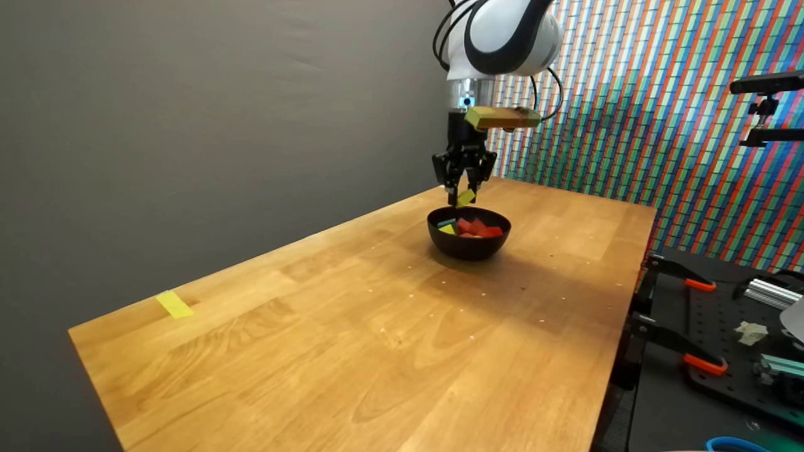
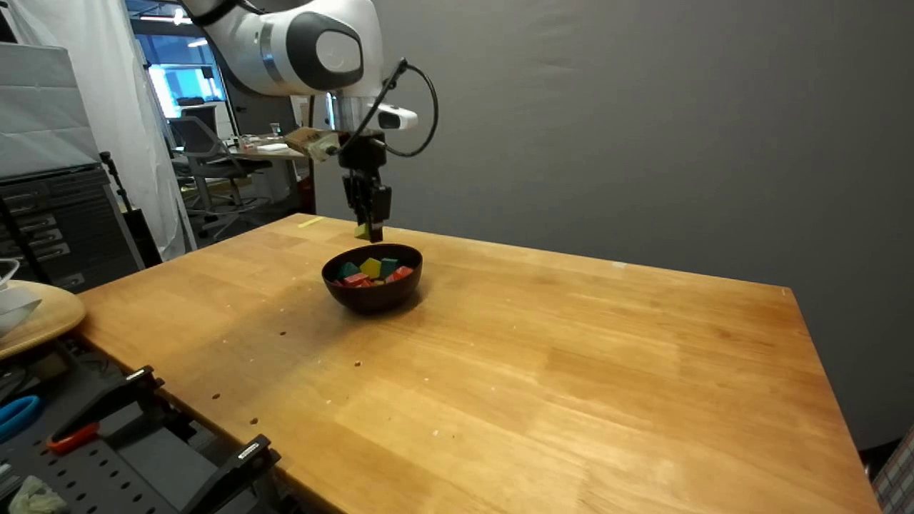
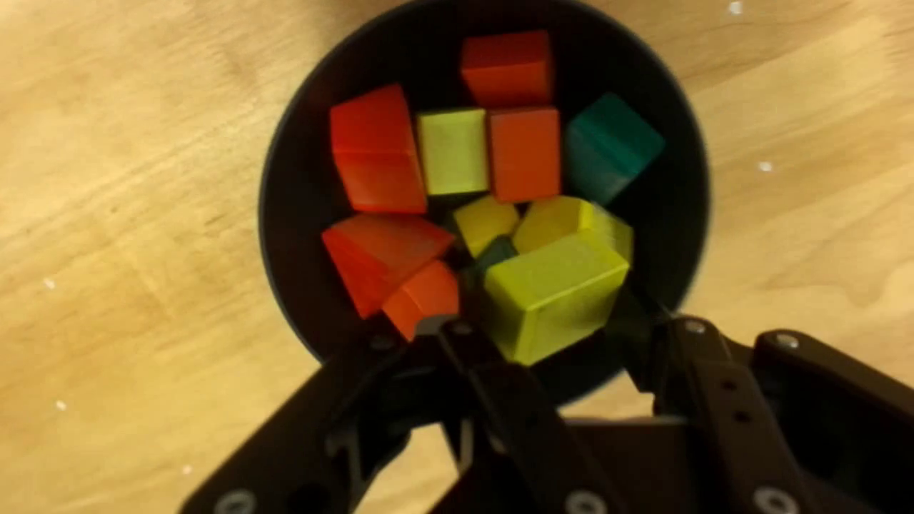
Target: Remove all the blocks from the black bowl and place them on the table
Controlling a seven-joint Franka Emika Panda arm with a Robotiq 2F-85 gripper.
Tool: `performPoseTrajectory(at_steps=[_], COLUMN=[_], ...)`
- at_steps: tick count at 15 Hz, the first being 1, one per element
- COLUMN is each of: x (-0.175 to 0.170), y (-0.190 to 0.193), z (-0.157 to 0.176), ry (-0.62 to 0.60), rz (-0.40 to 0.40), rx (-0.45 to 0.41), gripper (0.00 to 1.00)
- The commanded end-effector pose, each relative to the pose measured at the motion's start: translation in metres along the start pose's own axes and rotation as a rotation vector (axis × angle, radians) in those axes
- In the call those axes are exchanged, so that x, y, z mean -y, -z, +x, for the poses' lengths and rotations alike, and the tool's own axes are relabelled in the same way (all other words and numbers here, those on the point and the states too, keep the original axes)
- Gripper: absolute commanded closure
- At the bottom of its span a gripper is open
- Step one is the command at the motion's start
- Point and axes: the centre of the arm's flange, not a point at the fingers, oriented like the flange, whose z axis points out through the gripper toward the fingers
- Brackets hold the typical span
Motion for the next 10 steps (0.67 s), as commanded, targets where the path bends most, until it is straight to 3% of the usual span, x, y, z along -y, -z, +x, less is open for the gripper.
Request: performPoseTrajectory(at_steps=[1,4,6,8,10], x=[0.058,0.127,0.158,0.168,0.164], y=[0.061,0.048,0.019,-0.013,-0.042], z=[-0.041,-0.063,-0.074,-0.071,-0.063], ry=[0.182,0.322,0.402,0.458,0.461], rz=[0.025,0.048,0.025,0.028,0.002], rx=[-0.062,-0.032,0.029,0.133,0.183], gripper=[0.74,0.74,0.74,0.74,0.74])
